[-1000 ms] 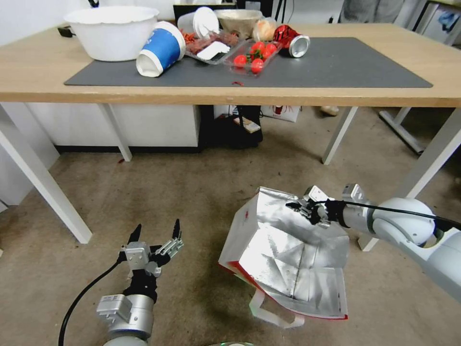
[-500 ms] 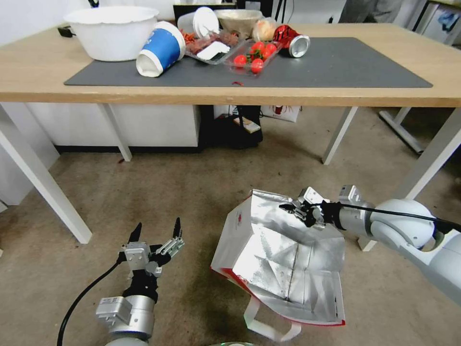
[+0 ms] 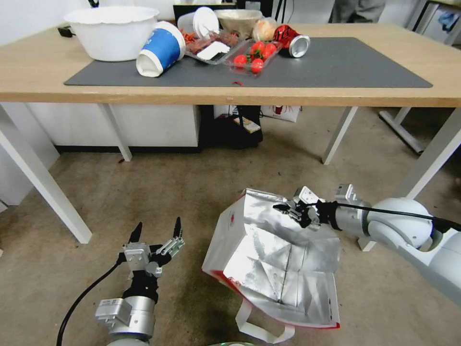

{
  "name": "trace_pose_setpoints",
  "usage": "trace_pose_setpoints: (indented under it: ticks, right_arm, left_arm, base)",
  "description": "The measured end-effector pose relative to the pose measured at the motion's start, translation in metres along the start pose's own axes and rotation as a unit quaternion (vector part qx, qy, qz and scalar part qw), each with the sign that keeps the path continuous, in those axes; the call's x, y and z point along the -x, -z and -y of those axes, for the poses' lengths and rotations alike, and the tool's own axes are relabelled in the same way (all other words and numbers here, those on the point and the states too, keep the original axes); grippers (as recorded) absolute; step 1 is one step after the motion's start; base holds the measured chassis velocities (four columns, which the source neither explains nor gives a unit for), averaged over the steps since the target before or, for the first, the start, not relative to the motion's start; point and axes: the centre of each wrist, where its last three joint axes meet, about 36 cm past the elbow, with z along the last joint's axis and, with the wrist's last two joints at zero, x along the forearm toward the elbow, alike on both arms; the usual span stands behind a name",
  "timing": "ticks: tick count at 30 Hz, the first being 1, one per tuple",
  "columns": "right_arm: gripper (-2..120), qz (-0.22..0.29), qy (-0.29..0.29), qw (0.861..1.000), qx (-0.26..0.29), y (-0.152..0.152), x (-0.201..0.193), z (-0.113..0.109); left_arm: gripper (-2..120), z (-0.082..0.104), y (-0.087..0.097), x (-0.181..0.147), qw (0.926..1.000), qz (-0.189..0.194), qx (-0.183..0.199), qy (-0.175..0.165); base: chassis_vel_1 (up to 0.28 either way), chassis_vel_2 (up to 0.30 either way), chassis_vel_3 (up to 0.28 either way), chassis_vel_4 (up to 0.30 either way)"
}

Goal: Pick up the food delivery bag from the floor and place it on the table.

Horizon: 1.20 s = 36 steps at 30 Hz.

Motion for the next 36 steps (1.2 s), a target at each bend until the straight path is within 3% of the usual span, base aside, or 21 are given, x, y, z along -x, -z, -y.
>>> trace_pose_setpoints:
  ticks: [36]
  right_arm:
    - [0,0.006,0.015,1.0,-0.004,0.007,-0.016,-0.019]
  left_arm:
    - [100,0.001,0.007,-0.005,0.9999,0.002,0.002,-0.015]
  base:
    - [0.0,0.0,0.0,0.0]
